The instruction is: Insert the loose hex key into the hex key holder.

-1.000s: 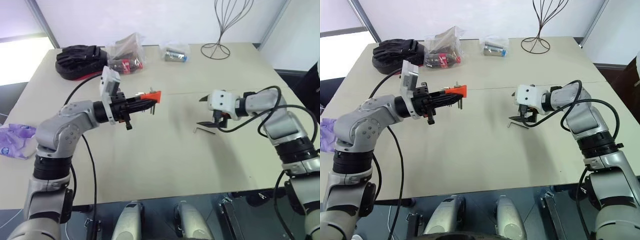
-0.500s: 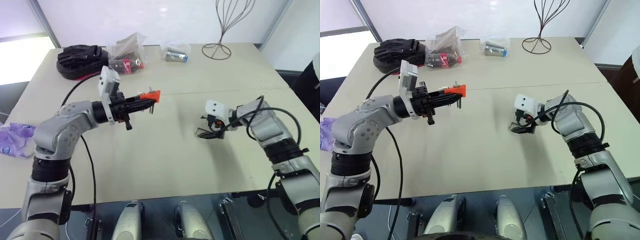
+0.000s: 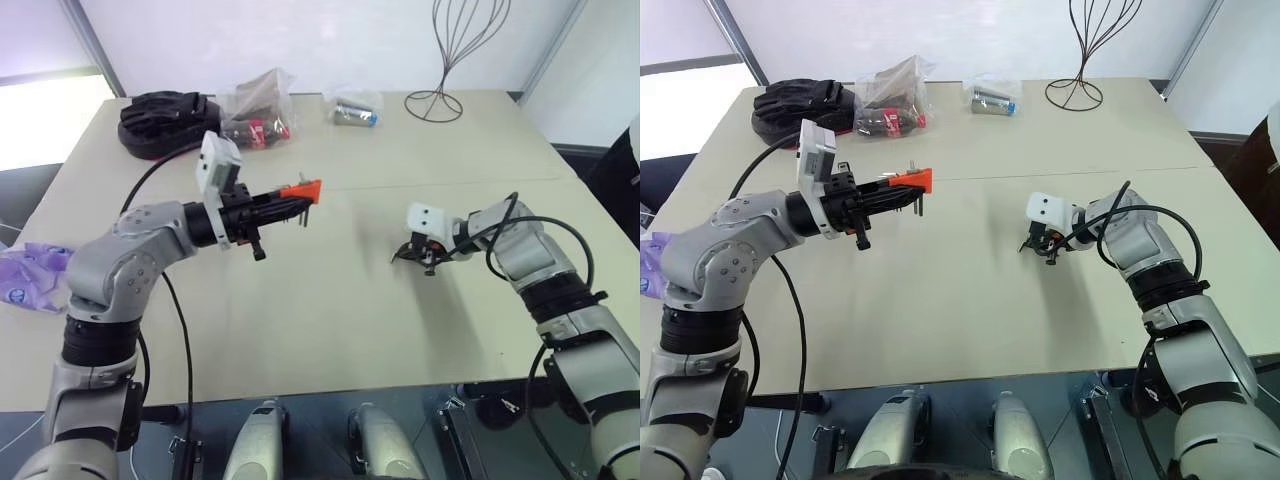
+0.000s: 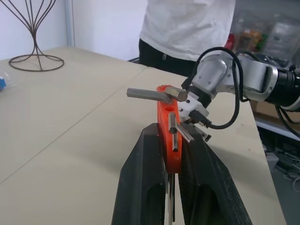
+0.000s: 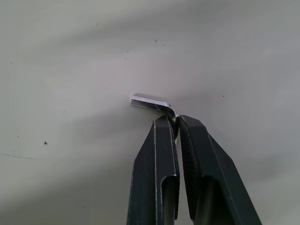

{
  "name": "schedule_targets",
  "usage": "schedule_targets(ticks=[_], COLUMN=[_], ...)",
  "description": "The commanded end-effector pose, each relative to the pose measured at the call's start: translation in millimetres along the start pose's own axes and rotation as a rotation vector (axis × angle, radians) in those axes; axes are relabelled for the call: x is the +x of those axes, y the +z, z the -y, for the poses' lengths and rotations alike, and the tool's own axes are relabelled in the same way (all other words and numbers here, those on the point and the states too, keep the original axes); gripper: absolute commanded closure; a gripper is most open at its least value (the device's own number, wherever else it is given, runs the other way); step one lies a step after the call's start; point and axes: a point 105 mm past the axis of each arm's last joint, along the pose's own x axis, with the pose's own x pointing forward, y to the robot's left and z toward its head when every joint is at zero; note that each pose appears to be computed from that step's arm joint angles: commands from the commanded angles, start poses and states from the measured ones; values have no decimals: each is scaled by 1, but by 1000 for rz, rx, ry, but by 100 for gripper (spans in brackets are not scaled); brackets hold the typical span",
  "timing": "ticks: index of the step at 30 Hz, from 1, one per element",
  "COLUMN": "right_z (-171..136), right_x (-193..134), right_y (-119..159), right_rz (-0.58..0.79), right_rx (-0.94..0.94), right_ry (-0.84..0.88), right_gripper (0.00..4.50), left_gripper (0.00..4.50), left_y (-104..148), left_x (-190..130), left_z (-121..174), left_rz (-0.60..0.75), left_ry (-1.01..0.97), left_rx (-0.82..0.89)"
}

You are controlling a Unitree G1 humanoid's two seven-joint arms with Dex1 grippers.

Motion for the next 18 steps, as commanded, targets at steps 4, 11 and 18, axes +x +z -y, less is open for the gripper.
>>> schedule_targets(ticks=[4,11,18], right_z=[55,57,28], right_x=[-24,-83,-116], right_y=[59,139,180], right_rz=[366,931,1217], right_rx=[76,205,271], right_ry=[-414,-671,-668], right_gripper=[440,440,440], left_gripper=[450,450,450], left_y=[13,11,11], left_x=[0,5,11], left_z=[2,-3,-7], left_rz=[43,53,62], left_ry=[3,29,47], left_rx=[55,69,84])
